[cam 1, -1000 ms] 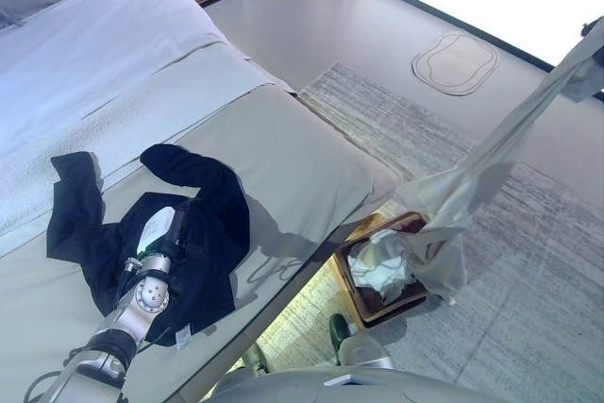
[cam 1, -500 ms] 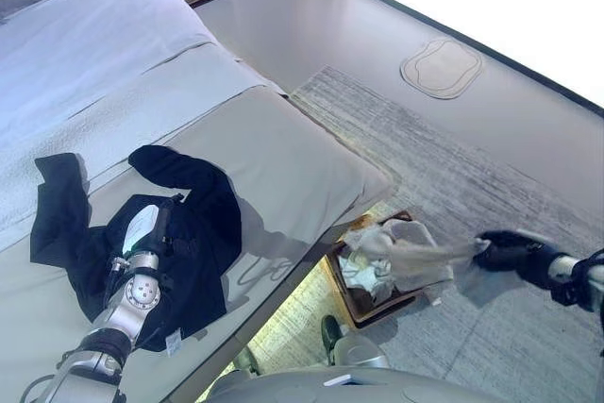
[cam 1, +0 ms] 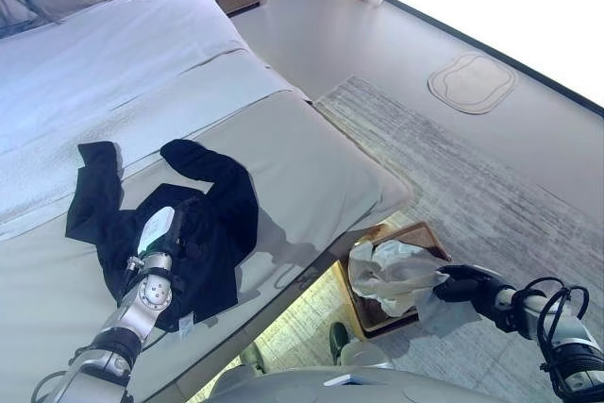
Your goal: Pick up the clothes from the bed and place them into the basket
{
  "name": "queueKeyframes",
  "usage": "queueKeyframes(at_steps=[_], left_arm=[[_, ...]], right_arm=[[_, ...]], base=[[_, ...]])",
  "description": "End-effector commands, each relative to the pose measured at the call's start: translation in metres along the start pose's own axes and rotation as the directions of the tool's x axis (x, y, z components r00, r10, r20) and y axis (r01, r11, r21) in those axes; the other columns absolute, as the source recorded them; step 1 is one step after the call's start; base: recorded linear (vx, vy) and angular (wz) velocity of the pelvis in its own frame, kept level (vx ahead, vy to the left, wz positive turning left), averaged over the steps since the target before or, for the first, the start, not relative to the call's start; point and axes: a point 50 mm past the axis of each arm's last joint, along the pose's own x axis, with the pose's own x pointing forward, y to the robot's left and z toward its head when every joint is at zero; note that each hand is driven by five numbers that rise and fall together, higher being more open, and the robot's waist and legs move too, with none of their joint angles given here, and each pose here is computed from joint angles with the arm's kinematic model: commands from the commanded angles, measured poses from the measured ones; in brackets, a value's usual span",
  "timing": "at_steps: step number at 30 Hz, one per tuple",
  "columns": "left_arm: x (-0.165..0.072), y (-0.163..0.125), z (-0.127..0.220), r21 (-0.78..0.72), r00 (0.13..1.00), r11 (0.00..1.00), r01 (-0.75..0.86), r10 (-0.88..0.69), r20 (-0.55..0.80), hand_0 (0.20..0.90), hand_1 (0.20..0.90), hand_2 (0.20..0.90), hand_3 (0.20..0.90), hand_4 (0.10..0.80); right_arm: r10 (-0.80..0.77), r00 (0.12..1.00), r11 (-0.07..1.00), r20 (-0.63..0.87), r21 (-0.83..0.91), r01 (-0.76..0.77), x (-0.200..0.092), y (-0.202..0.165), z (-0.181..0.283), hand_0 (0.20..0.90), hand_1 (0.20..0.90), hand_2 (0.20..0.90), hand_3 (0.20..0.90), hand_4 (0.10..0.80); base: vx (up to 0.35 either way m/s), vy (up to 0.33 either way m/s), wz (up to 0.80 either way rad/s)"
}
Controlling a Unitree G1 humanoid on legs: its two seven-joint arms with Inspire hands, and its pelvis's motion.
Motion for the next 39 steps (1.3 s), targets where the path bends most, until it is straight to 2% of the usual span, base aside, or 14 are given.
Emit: queueKeyframes(at_steps=[1, 3, 4, 5, 20, 31, 36, 39], left_arm=[[0.021, 0.026, 0.041, -0.026, 0.979, 0.994, -0.107, 0.11, 0.171, 0.9, 0.9, 0.9, 0.9, 0.8], [0.021, 0.023, 0.044, -0.031, 0.978, 0.994, -0.106, 0.11, 0.176, 0.9, 0.9, 0.9, 0.9, 0.8], [0.02, 0.021, 0.045, -0.034, 0.978, 0.994, -0.105, 0.11, 0.179, 0.9, 0.9, 0.9, 0.9, 0.8], [0.02, 0.02, 0.045, -0.035, 0.978, 0.994, -0.104, 0.109, 0.18, 0.9, 0.9, 0.9, 0.9, 0.8], [0.017, 0.019, 0.042, -0.038, 0.977, 0.993, -0.113, 0.118, 0.178, 0.9, 0.9, 0.9, 0.9, 0.8], [0.015, 0.016, 0.041, -0.069, 0.978, 0.989, -0.133, 0.142, 0.15, 0.9, 0.9, 0.9, 0.9, 0.8], [0.015, 0.017, 0.039, -0.081, 0.979, 0.985, -0.152, 0.162, 0.127, 0.9, 0.9, 0.9, 0.9, 0.8], [0.015, 0.019, 0.037, -0.088, 0.977, 0.98, -0.18, 0.189, 0.102, 0.9, 0.9, 0.9, 0.9, 0.8]], right_arm=[[-0.11, 0.974, 0.992, 0.198, -0.039, 0.12, -0.001, -0.019, 0.055, 0.3, 0.3, 0.3, 0.2, 0.1], [-0.121, 0.973, 0.989, 0.194, -0.06, 0.135, 0.003, -0.016, 0.058, 0.3, 0.3, 0.3, 0.2, 0.1], [-0.139, 0.973, 0.985, 0.186, -0.071, 0.155, 0.004, -0.014, 0.058, 0.754, 0.754, 0.754, 0.73, 0.63], [-0.151, 0.972, 0.983, 0.181, -0.074, 0.167, 0.006, -0.014, 0.058, 0.9, 0.9, 0.9, 0.9, 0.8], [-0.204, 0.974, 0.973, 0.102, -0.092, 0.214, 0.012, -0.013, 0.048, 0.9, 0.9, 0.9, 0.9, 0.8], [-0.234, 0.965, 0.955, 0.119, -0.156, 0.251, 0.008, -0.018, 0.056, 0.9, 0.9, 0.9, 0.9, 0.8], [-0.298, 0.945, 0.903, 0.133, -0.283, 0.324, 0.002, -0.028, 0.071, 0.9, 0.9, 0.9, 0.9, 0.8], [-0.369, 0.897, 0.822, 0.242, -0.367, 0.437, -0.007, -0.036, 0.106, 0.9, 0.9, 0.9, 0.9, 0.8]], base=[[0.0, 0.0, 0.0], [0.001, -0.003, 0.02], [0.0, 0.0, 0.0], [0.0, 0.0, 0.0], [0.006, -0.016, 0.05], [0.0, 0.0, 0.0], [-0.018, 0.004, 0.04], [-0.037, 0.014, 0.13]])
